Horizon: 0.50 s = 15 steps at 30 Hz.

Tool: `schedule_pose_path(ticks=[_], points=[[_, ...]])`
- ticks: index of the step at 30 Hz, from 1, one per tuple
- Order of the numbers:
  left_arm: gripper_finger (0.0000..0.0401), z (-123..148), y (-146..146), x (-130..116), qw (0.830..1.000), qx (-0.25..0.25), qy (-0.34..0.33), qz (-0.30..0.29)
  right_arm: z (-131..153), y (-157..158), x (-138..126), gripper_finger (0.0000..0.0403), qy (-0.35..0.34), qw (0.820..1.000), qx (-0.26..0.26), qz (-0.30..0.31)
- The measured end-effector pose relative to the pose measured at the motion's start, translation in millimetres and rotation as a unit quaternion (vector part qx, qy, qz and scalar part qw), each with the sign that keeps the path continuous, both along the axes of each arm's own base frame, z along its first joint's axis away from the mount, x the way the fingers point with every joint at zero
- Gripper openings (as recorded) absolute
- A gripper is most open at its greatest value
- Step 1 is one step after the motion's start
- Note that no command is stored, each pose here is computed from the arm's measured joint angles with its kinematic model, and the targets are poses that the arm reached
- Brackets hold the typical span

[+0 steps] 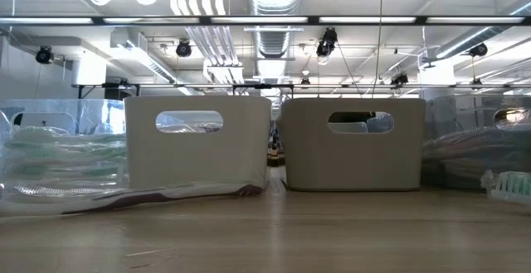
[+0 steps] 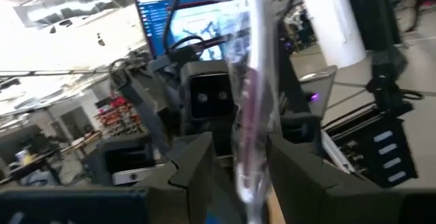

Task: Pick & Place Toothbrushes
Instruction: Put the purple toothbrush into the white bin

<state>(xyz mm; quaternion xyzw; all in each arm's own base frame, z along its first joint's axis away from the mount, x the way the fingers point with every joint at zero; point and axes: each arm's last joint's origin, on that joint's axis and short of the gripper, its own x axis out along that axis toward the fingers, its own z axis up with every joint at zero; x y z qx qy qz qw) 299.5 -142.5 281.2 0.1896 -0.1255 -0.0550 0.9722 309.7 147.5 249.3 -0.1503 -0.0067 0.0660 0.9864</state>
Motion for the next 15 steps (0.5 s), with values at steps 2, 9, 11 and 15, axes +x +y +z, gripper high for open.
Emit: schedule_pose_path(ticks=[2,9,11,15], points=[[0.0144,-2,-2,2,1.0,0.005,0.001,-0.012,0,-2,1,0.0023,0.0,1.0,0.0,-0.002],[0.0142,0,1,8,1.0,0.006,0.0,-0.01,0,-4,2,0.0023,0.001,1.0,0.003,-0.005],[0.0143,0,3,10,1.0,0.005,-0.001,-0.008,0,-4,2,0.0023,0.001,1.0,0.004,-0.005],[0.0138,0,3,12,1.0,0.005,-0.001,-0.006,0,-4,2,0.0023,0.002,1.0,0.004,-0.006]])
